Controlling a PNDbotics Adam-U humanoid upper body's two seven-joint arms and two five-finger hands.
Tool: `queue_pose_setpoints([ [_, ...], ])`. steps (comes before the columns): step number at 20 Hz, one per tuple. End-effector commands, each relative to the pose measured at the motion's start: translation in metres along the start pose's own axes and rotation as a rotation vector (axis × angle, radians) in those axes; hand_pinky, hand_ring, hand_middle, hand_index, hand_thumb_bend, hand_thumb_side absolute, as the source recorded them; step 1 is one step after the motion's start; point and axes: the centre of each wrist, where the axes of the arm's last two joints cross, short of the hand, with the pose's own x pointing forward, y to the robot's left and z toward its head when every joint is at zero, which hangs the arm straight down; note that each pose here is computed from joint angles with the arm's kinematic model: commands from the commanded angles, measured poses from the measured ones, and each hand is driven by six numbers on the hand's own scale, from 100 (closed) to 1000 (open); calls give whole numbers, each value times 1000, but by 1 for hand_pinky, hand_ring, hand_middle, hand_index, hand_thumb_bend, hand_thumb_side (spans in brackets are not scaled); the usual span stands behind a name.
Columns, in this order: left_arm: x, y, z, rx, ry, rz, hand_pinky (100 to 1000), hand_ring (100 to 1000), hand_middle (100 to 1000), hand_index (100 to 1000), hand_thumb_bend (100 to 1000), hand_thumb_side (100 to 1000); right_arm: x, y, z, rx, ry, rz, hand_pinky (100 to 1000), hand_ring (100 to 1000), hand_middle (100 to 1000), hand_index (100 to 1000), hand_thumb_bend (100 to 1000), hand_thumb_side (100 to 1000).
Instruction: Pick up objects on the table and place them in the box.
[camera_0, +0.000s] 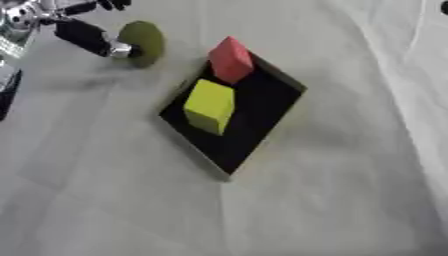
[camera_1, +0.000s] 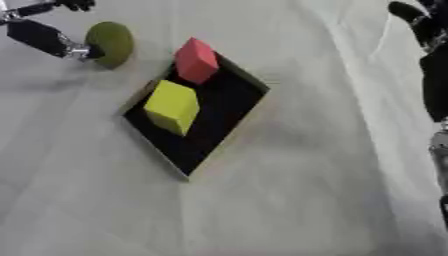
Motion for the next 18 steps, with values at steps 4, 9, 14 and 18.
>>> queue_pose_setpoints([
  [4,-11,19,2,109,23,34,967,908,849,962,553,589,7,-1,-5,22,-26,17,856,888,700,778,100,669],
  [9,-17,17,-2,122,67,30,969,911,850,958,564,578,7,0,-6,24,-29,16,857,890,700,779,100,669],
  [14,-25,5,-9,51,76,81,969,909,838,954,553,581,7,1,-6,22,-29,15,858,891,700,779,100,671],
  [18,-28,1,-11,-11,87,86,967,910,833,955,548,566,7,1,-7,20,-28,15,858,891,699,778,100,672],
])
